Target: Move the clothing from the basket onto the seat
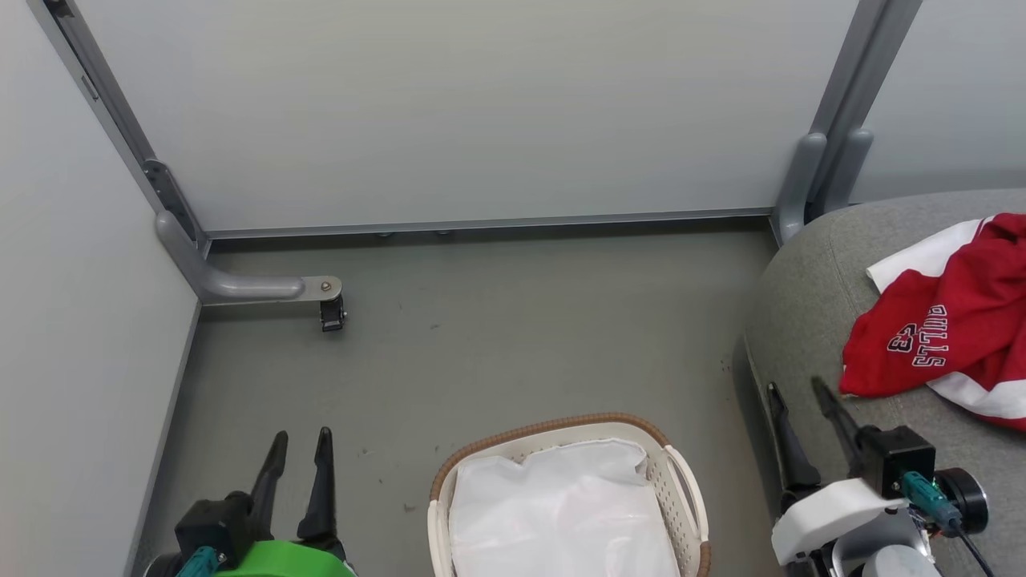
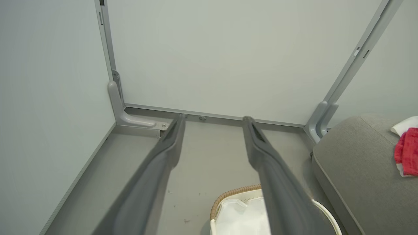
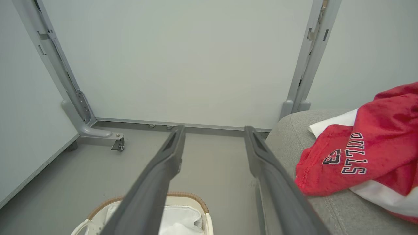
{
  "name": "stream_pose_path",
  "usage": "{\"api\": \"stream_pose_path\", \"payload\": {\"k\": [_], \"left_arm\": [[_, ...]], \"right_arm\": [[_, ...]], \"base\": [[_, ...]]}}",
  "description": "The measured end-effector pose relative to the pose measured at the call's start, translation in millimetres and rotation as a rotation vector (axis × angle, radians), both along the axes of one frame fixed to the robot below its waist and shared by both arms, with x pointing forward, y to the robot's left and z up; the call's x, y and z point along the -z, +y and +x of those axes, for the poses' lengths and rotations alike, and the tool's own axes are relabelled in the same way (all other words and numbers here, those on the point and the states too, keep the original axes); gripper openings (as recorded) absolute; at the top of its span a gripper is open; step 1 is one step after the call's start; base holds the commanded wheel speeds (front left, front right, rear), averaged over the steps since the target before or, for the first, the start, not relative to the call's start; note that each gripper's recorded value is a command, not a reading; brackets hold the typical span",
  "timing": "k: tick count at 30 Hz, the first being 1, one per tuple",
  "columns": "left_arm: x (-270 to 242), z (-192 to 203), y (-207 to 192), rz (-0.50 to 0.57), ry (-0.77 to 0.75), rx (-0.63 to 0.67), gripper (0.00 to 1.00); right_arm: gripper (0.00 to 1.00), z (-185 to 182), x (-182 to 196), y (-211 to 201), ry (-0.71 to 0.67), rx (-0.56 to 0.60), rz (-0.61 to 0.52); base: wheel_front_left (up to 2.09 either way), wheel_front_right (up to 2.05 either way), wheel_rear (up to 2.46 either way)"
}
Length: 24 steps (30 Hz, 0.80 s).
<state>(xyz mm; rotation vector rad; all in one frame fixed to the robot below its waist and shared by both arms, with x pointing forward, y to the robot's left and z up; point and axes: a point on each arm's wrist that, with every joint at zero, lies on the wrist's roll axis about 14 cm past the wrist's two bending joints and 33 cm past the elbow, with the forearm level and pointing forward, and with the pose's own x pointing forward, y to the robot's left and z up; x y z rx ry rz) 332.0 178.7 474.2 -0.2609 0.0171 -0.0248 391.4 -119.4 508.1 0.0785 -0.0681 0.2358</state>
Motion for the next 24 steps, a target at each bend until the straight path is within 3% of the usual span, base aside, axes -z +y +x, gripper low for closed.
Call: {"api": "stream_pose_path", "payload": {"k": [5,24], "left_arm": [[12.0,-3.8,-0.2,-0.029,0.045,-0.005,0.00],[13.5,2.7,13.5,-0.339,0.079,-0.084,0.00]], "right_arm": [[0.00,-6.2,19.3,-2.2,0.073,0.012,0.024],[0.00,-4.5,22.2,-25.0,0.171,0.105,0.370]], "base": [[0.00,0.00,0.00],[0.00,0.00,0.00]]}}
